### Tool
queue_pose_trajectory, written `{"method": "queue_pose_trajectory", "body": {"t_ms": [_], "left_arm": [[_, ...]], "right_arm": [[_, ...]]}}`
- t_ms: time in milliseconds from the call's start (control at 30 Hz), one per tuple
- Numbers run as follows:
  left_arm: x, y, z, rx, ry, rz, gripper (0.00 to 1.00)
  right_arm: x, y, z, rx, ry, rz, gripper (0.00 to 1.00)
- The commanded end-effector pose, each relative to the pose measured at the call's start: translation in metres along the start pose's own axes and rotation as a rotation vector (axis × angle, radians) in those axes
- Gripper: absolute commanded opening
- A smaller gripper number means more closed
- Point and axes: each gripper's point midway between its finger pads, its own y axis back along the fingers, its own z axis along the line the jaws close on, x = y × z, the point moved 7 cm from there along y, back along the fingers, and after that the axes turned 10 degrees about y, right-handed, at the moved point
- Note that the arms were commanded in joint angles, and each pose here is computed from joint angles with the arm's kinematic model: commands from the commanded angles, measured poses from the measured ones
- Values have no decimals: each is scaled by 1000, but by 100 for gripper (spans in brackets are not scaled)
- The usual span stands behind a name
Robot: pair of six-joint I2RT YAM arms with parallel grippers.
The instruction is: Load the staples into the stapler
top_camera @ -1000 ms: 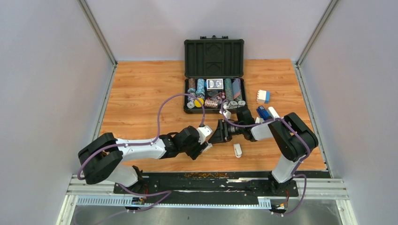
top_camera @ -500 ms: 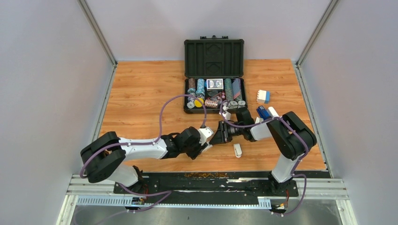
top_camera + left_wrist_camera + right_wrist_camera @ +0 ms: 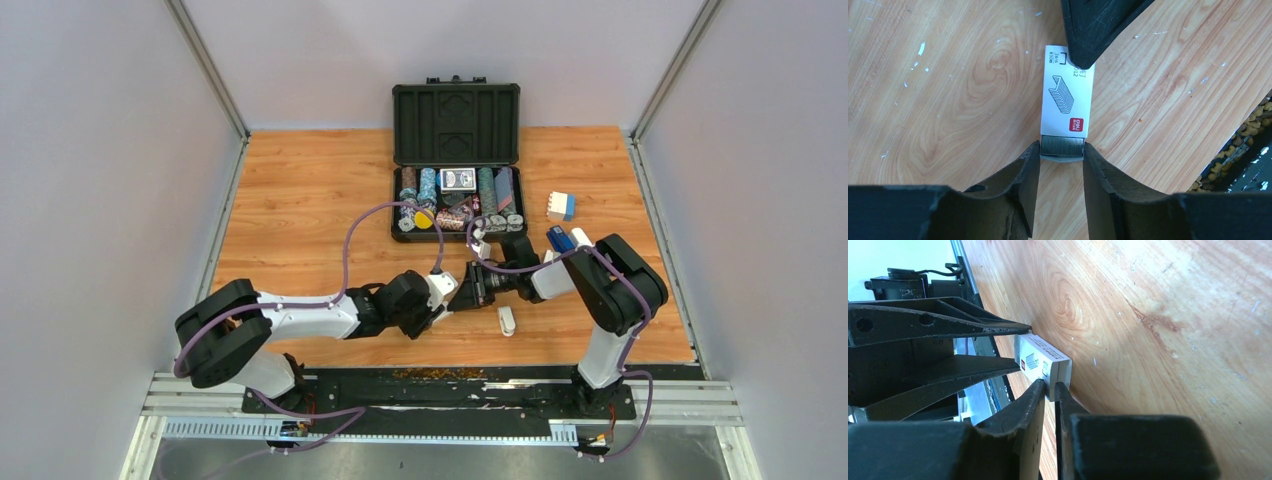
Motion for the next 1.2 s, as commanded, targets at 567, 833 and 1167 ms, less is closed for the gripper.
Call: {"method": "queue_pose_trajectory", "body": {"t_ms": [567, 833, 1167], "left_arm": [[10, -3, -6, -8, -49, 58, 29], [12, -3, -6, -15, -57, 62, 29], [6, 0, -6, -32, -54, 43, 50]], "right_arm": [[-10, 25, -9, 24, 88, -59, 0], [-12, 42, -11, 75, 86, -81, 0], [-16, 53, -1, 123, 109, -87, 22]]}}
